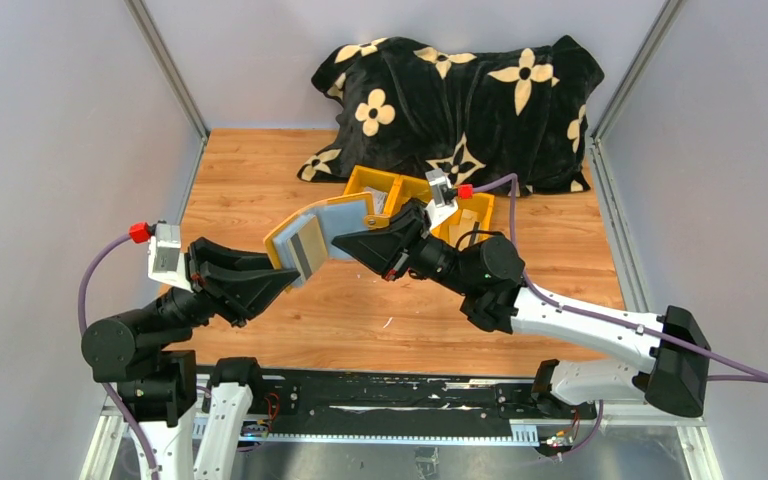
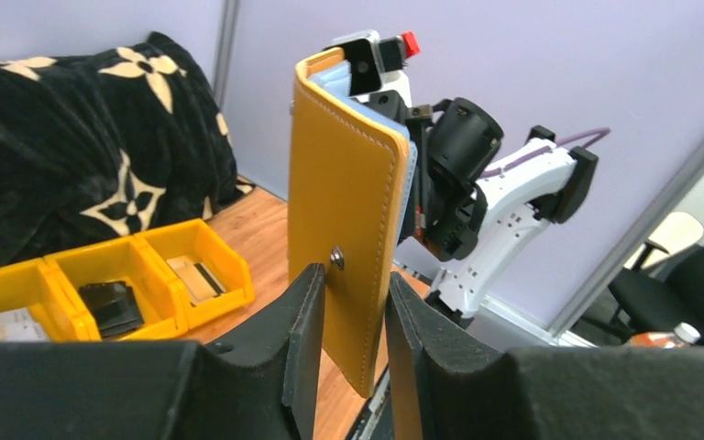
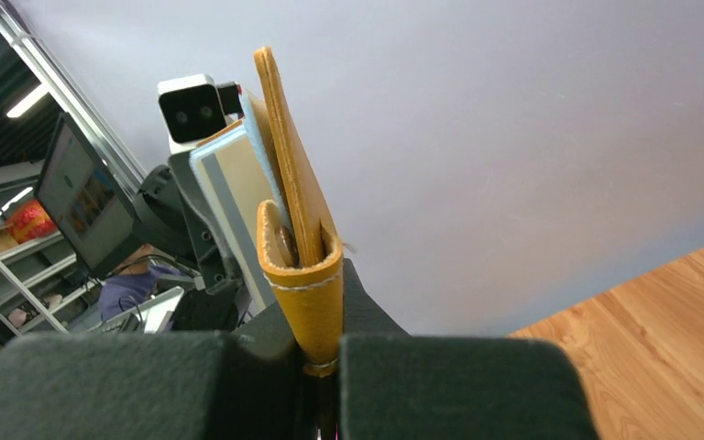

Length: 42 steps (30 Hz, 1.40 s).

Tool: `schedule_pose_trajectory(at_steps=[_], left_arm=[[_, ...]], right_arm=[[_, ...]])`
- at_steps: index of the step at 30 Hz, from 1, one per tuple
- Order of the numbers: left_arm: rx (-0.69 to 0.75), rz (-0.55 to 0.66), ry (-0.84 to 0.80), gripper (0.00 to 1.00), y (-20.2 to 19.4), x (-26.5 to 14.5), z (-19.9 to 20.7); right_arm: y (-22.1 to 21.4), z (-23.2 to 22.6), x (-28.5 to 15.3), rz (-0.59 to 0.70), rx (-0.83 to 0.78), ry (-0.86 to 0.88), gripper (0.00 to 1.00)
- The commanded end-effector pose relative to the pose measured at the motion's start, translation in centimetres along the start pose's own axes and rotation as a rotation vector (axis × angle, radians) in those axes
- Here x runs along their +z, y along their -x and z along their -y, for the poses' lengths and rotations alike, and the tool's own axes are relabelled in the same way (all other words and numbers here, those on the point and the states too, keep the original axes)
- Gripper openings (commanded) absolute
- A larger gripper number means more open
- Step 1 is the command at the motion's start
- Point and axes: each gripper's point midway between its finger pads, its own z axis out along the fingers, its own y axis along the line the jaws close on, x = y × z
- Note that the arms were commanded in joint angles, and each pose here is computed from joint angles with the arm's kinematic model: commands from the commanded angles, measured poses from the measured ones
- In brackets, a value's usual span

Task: Take the credit cards out of the card holder
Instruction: Remove the credit card from the card holder.

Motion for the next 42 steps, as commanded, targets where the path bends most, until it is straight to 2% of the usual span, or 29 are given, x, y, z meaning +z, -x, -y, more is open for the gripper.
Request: schedule_pose_trajectory(at_steps=[1, 3, 6, 17, 25, 36, 37, 41, 42], left_arm=[[0.009, 0.031, 0.117, 0.35, -0.2, -0.4, -2.0], [0.006, 0.045, 0.159, 0.46, -0.2, -0.4, -2.9], [-0.009, 0.049, 0.147, 0.49, 0.0, -0.3, -2.9], [-0.050, 0.020, 0.009, 0.38, 0.4, 0.4, -0.8], [-0.072, 0.037, 0.001, 0.37, 1.6, 1.0, -1.0], [-0.099, 0.062, 0.079, 0.09, 1.8, 1.5, -3.4], [-0.101, 0.056, 0.081, 0.06, 1.7, 1.5, -3.5], [-0.055, 0.018, 0.110, 0.00, 1.0, 1.3, -4.2], [-0.038, 0.004, 0.140, 0.00, 0.7, 1.1, -4.7]], right_arm=[[2.7, -2.5, 0.3, 0.127, 0.052, 0.081, 0.00], [2.5, -2.6, 0.3, 0.123, 0.057, 0.084, 0.00], [2.4, -2.6, 0.2, 0.119, 0.059, 0.083, 0.00], [1.7, -3.3, 0.4, 0.089, 0.079, 0.132, 0.00], [1.0, -3.4, 0.6, 0.071, 0.085, 0.136, 0.00], [0.2, -3.7, 0.7, 0.036, 0.095, 0.150, 0.00], [0.0, -3.6, 0.7, 0.023, 0.098, 0.146, 0.03], [0.5, -1.4, 0.2, 0.002, 0.111, 0.063, 0.45], [1.1, -0.6, -0.1, 0.005, 0.117, 0.033, 0.51]])
